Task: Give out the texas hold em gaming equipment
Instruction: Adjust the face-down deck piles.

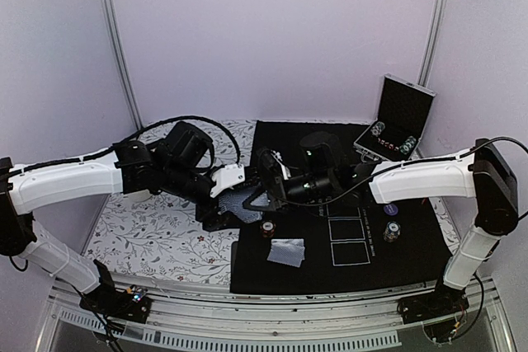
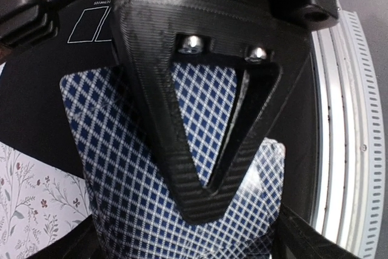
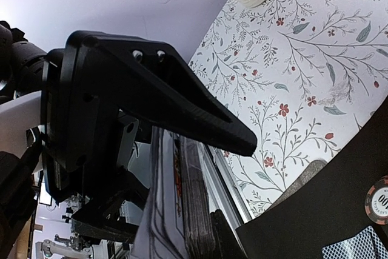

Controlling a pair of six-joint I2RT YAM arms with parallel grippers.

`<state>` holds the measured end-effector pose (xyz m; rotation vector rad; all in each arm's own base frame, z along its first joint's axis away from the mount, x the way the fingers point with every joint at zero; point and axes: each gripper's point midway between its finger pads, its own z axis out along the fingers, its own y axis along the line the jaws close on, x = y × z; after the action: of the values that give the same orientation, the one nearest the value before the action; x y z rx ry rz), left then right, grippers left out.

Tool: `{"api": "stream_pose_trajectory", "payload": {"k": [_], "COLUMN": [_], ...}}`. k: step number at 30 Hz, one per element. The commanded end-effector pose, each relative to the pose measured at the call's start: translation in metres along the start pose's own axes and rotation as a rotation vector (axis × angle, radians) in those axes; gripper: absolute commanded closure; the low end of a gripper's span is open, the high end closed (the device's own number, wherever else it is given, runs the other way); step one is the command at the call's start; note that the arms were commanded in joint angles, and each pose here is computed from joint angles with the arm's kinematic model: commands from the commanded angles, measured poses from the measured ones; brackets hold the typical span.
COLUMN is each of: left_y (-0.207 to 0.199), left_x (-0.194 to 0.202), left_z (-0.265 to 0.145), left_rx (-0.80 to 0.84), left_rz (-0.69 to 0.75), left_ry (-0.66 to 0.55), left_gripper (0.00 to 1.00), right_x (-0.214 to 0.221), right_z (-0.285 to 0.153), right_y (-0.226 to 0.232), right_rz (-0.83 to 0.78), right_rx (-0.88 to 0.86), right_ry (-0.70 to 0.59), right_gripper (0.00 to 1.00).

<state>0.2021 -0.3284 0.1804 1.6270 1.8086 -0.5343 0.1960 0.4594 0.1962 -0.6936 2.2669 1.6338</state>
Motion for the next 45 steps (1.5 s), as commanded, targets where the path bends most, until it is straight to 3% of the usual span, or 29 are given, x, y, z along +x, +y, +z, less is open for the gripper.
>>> {"api": "stream_pose_trajectory", "payload": {"k": [1,12,18,21,26,30,38,45], "left_y": [-0.003,-0.002,-0.001,-0.002,-0.002,0.001,-0.008,-0.001], "left_x": [-0.007,0.001,0.001,0.003,0.005,-0.001,-0.023,-0.017], "left_z": [0.003,0.007,0.007,0.008,0.009,0.006,-0.016,-0.012], "left_rx": [0.015,0.001,-0.011,-0.009,-0.009,-0.028,-0.029,-0.061], "left_rz": [0.026,0.038,0.046,0.047,0.051,0.058,0.135,0.130], "left_ry": [-0.029,-0.003,0.001,0.007,0.010,-0.008,-0.154,-0.123], "left_gripper": [0.15,0.22,0.38,0.37,0.24,0.25,0.33,0.31], "right_x": [-0.002,-0.005,-0.003,-0.004,-0.006,-0.004,0.001,0.003], "right_z": [-0.003,-0.005,-0.007,-0.007,-0.011,-0.016,-0.021,-0.024], "right_y": [0.028,0.031,0.031,0.034,0.038,0.041,0.040,0.038], "right_rz": [-0.038,-0.038,-0.036,-0.036,-0.036,-0.018,0.017,0.027], "right_rx": [-0.069,-0.076,-0.077,-0.088,-0.097,-0.119,-0.146,-0.137], "right_ry": [-0.026,-0.036,-0.039,-0.041,-0.057,-0.076,-0.097,-0.102], "right_gripper": [0.98,0.98,0.98,0.98,0.98,0.98,0.98,0.98]}}
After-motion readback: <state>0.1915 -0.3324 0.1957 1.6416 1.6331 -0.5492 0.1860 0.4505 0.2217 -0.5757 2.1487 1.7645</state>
